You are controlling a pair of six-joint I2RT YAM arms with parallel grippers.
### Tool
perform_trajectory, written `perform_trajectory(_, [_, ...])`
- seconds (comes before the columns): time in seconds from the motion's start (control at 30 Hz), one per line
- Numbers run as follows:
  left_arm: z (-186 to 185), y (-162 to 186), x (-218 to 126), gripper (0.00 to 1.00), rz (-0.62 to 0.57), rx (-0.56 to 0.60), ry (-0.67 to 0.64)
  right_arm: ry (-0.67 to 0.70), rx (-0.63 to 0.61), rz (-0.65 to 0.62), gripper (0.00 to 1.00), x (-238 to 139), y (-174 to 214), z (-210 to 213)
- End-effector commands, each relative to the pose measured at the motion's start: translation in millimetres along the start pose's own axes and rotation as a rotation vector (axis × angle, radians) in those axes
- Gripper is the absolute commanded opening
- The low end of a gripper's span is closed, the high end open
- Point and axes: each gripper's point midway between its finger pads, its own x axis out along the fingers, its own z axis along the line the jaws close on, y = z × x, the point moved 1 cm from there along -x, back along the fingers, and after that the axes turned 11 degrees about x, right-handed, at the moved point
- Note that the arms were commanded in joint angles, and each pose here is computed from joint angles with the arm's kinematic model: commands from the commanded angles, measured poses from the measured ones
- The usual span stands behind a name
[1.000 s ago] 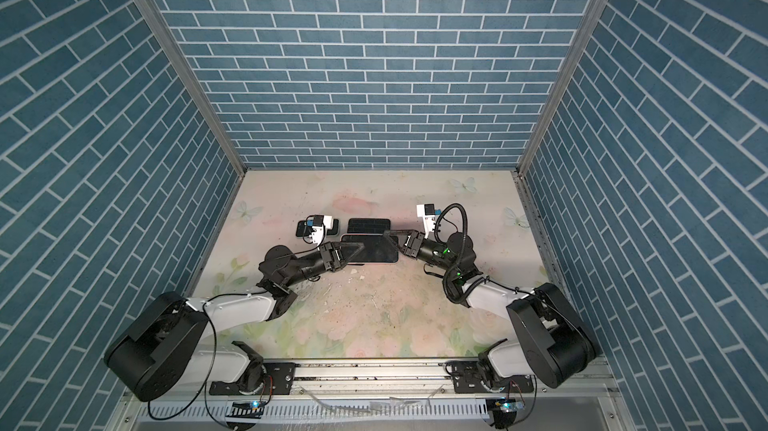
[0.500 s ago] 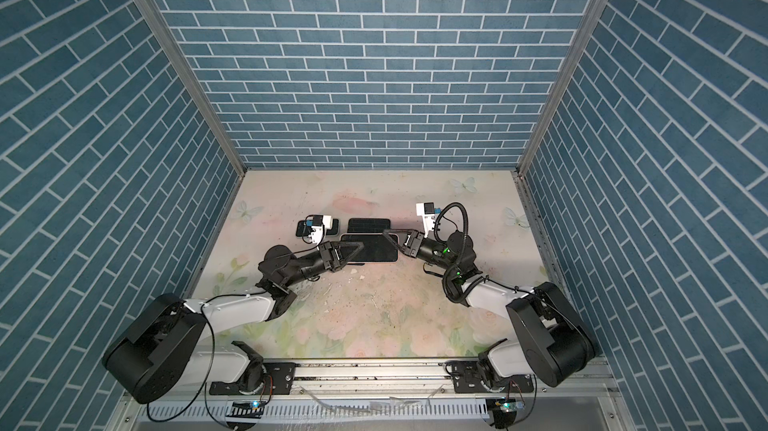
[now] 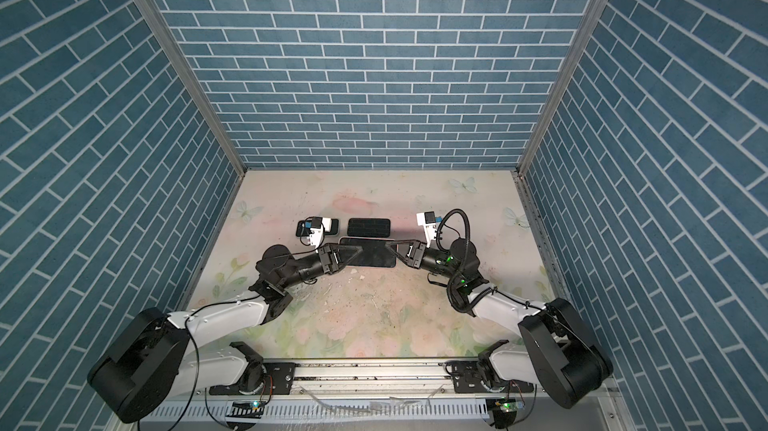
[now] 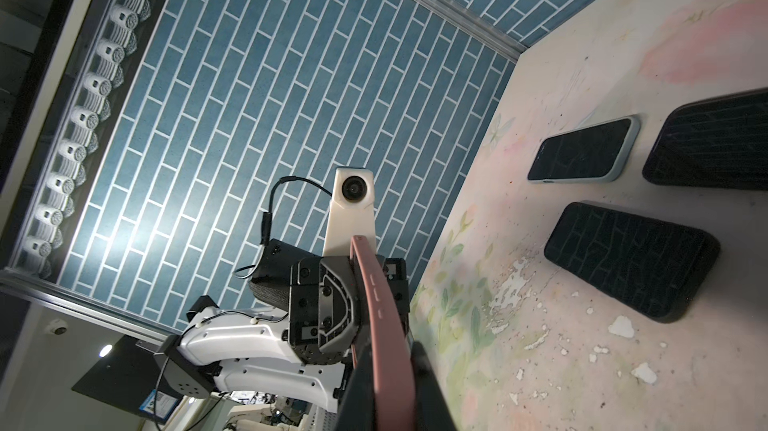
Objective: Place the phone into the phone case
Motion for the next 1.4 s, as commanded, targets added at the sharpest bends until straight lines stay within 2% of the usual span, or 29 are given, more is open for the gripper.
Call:
perform_trajectory(0.0, [-14,-14,2,0.04,-0.047,0.077,0.029,-0.018,-0.045,0.044,0.02,1,14,2])
perform_trajectory(0.1, [-14,-15,2,0.06,-0.048,0.077,0.028,-0.016,-0.043,0.041,0.00,0,14,1])
perform_trajectory(0.2, [-15,-15,0,0.15,-0.052,0.081,0.018,-0.006,-0.039,0.040,0.00,-1,15,-1])
perform_trajectory(0.23, [-15,-15,-1,0.23,-0.053,0.088,0.009,0.004,-0.037,0.037,0.00,-2,15,-3])
perform_trajectory(0.3, [-14,-15,-4,0.44,-0.055,0.100,-0.025,0.032,-0.036,0.030,0.00,-4,15,-6])
perform_trajectory(0.37, [-8,-15,-12,0.63,-0.054,0.155,-0.103,0.078,-0.039,0.020,0.00,-6,15,-10])
perform_trajectory(0.47, [10,-15,-35,0.75,-0.036,0.240,-0.338,0.174,-0.043,0.016,0.00,-11,15,-19])
perform_trajectory(0.63, [36,-28,-112,0.93,-0.073,0.351,-0.830,0.291,-0.034,0.020,0.00,-14,19,-37])
perform_trajectory(0.73, [39,-30,-138,0.95,-0.089,0.382,-0.958,0.319,-0.014,0.033,0.00,-4,23,-50])
perform_trajectory(1.1, [46,-22,-142,0.97,-0.093,0.334,-0.963,0.327,0.097,0.044,0.00,54,23,-108])
perform_trajectory(1.37, [50,-16,-142,0.98,-0.080,0.326,-0.956,0.523,0.081,0.039,0.00,39,32,-159])
